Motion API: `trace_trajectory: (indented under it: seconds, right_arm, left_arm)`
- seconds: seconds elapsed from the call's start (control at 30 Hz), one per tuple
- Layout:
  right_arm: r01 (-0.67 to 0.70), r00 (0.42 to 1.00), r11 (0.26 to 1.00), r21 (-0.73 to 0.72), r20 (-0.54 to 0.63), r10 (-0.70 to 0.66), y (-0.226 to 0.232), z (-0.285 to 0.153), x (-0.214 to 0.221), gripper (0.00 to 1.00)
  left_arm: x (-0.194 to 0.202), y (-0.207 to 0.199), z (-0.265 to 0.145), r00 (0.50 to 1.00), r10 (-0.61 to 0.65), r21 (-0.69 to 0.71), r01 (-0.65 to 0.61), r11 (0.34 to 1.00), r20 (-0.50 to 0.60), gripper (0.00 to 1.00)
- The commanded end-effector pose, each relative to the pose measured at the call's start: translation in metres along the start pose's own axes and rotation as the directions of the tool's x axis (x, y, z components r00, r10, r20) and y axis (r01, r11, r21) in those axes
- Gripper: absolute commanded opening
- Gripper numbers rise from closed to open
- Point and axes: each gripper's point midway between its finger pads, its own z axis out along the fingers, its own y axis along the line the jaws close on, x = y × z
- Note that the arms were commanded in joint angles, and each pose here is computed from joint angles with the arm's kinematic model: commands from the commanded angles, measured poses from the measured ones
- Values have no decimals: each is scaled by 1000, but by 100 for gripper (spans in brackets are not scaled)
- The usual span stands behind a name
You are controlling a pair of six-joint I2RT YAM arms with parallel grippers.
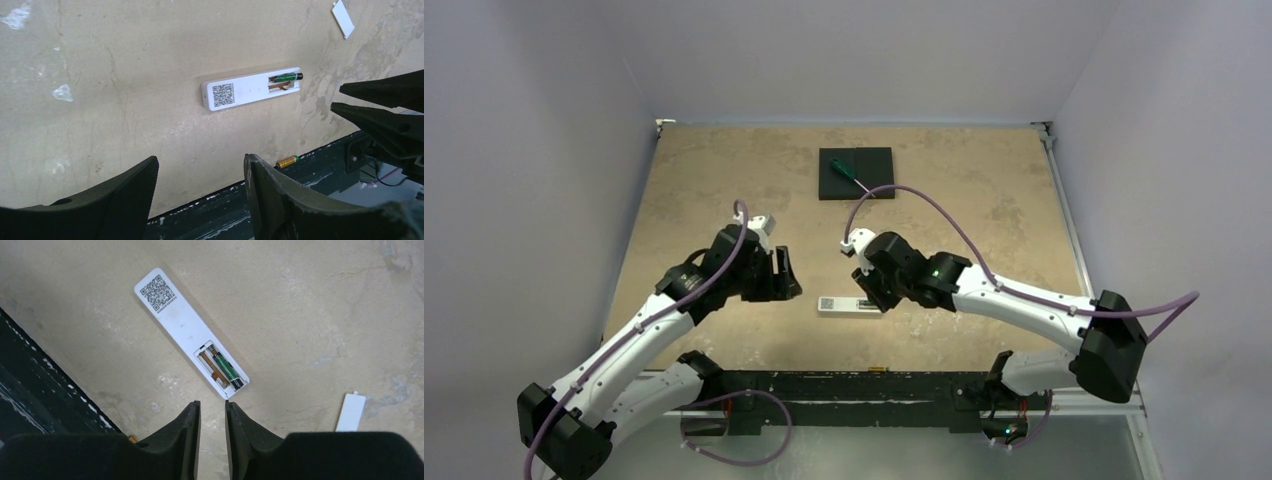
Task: Load the batteries into the remote control
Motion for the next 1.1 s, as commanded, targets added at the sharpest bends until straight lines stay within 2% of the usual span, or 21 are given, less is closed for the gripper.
trace_trajectory:
  seconds: [0.0, 0.17, 0.3, 0.5, 0.73, 1.07]
  right_arm:
    - [-209, 974, 978, 3, 93, 208, 2, -4, -10, 32]
    - [-333, 928, 943, -2, 175, 328, -1, -13, -14, 37]
    - [-447, 878, 892, 70, 225, 423, -17, -21, -14, 42]
    - [-531, 837, 838, 124, 227, 497, -34, -19, -5, 42]
    - [-560, 827, 811, 171, 168, 536, -46, -4, 12, 40]
    - [-579, 813, 807, 116, 150, 562, -38, 5, 13, 39]
  left_arm:
    - [-4, -21, 6, 999, -36, 121, 34, 992, 18, 63]
    - [0, -26, 18, 999, -43, 163, 41, 986, 10, 64]
    - [5, -24, 29, 999, -50, 169, 49, 984, 2, 65]
    - [15, -20, 51, 997, -69, 176, 73, 982, -28, 66]
    - [27, -20, 73, 994, -79, 198, 92, 976, -72, 64]
    - [31, -21, 94, 991, -87, 211, 107, 972, -102, 59]
